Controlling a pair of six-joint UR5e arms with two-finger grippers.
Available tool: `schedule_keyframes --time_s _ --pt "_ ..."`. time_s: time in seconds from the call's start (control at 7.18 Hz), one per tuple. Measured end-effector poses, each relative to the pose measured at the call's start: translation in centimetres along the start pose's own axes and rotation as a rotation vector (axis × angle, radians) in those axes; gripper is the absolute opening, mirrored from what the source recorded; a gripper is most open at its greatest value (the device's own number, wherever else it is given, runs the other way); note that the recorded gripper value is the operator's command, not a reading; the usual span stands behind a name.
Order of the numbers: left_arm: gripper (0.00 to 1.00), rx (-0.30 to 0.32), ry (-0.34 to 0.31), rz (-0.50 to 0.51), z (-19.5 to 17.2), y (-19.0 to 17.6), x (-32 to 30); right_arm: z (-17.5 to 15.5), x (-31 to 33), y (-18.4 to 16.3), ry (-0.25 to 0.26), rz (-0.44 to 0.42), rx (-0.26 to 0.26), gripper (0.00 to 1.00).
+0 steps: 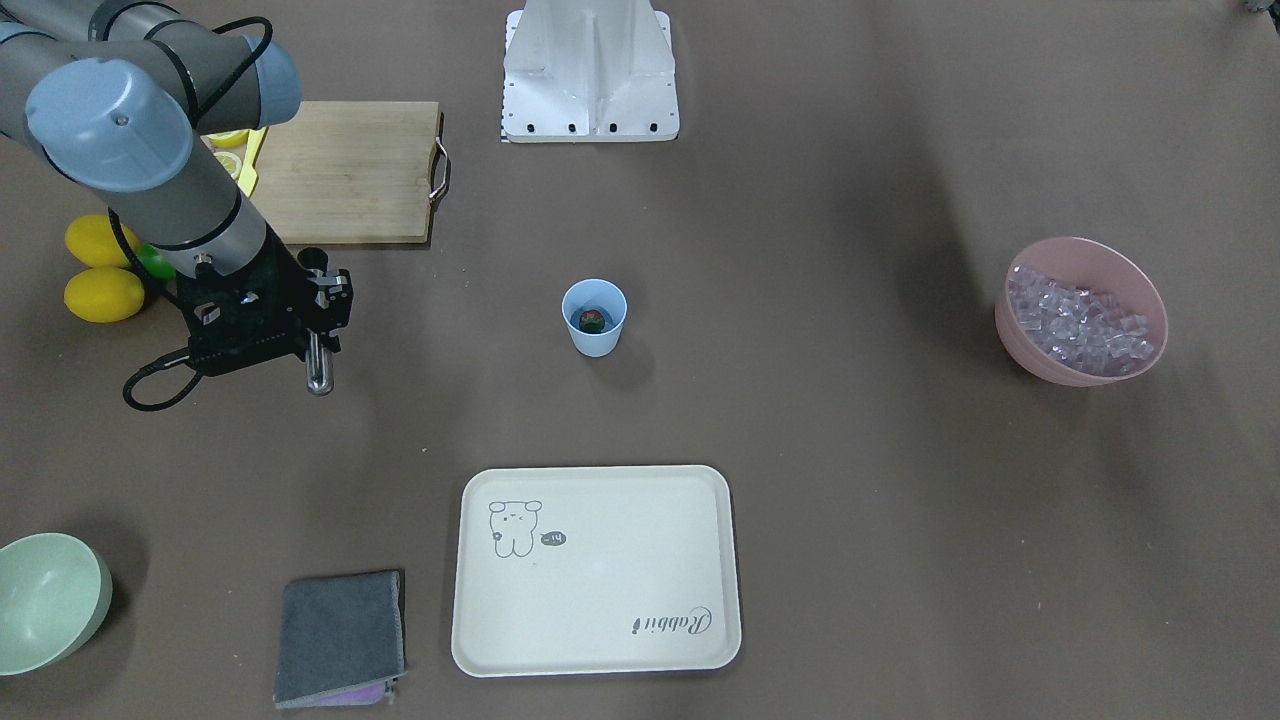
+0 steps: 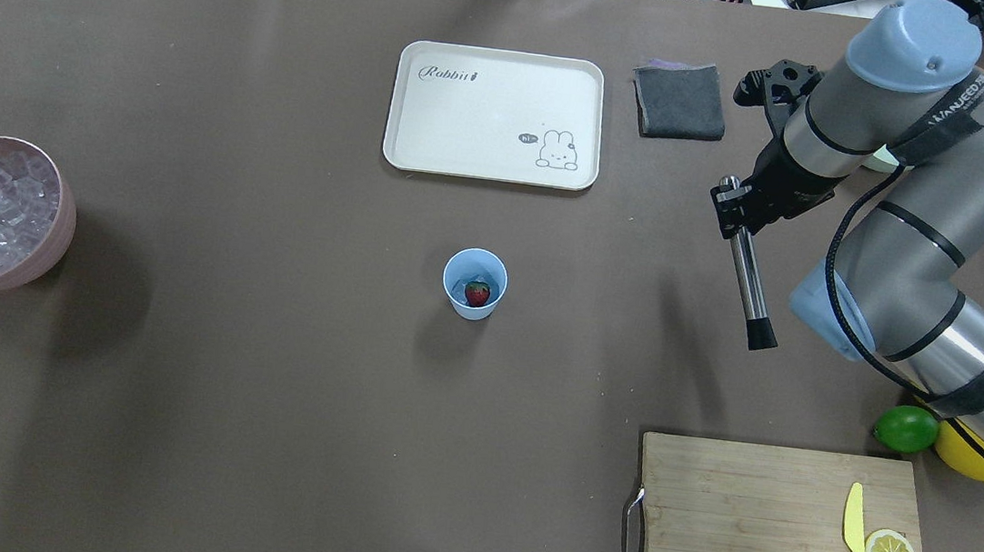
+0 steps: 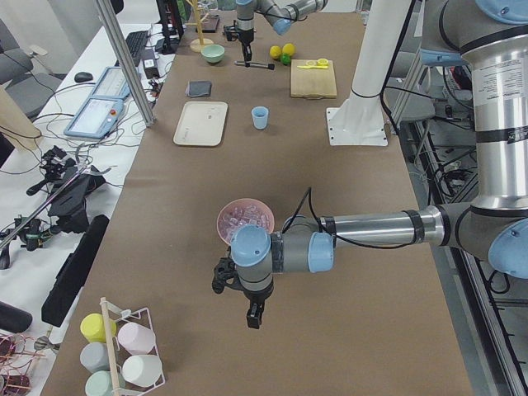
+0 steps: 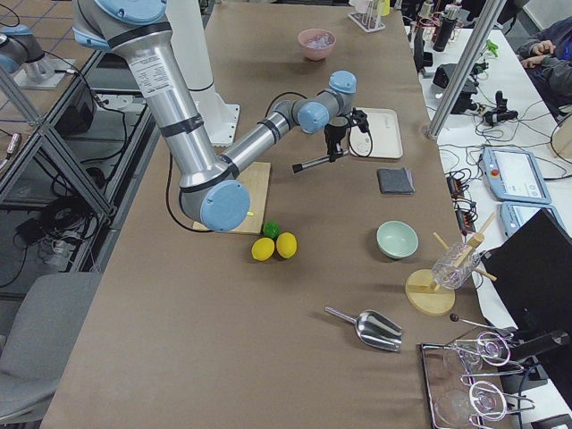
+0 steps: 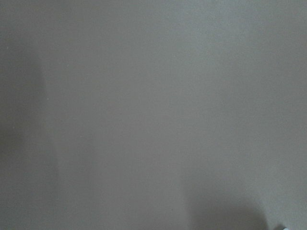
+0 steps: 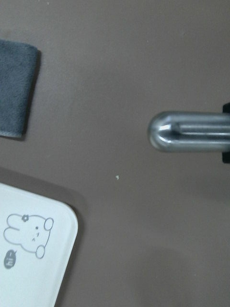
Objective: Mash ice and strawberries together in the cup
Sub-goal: 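Lift the pestle with the right gripper and carry it over the cup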
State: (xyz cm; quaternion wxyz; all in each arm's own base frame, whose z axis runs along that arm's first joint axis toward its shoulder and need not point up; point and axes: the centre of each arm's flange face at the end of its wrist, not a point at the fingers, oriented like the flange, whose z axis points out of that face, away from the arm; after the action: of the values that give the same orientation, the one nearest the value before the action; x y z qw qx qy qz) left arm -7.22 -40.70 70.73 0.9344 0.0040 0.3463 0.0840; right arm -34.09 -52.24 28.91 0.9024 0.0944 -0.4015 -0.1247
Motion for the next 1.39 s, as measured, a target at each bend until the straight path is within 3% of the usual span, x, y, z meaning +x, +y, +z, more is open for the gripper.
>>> schedule_keyframes --time_s 0.28,0.7,1.11,1.39 --pt "1.0 -0.015 0.006 -0.017 0.8 0.3 -0.6 -4.9 -3.9 -0.1 -0.01 -0.074 0.134 0.0" --pt "1.0 -0.017 0.009 -0.02 0.9 0.3 -0.6 -9.3 -11.2 3.6 -0.019 -0.205 0.378 0.0" --pt "1.0 -0.013 0.011 -0.017 0.7 0.3 -0.5 -8.9 -18.5 7.1 -0.113 -0.243 0.679 0.0" --pt "1.0 -0.007 0.01 -0.013 0.5 0.2 -0.4 -7.2 -22.2 9.6 -0.156 -0.237 0.821 0.0"
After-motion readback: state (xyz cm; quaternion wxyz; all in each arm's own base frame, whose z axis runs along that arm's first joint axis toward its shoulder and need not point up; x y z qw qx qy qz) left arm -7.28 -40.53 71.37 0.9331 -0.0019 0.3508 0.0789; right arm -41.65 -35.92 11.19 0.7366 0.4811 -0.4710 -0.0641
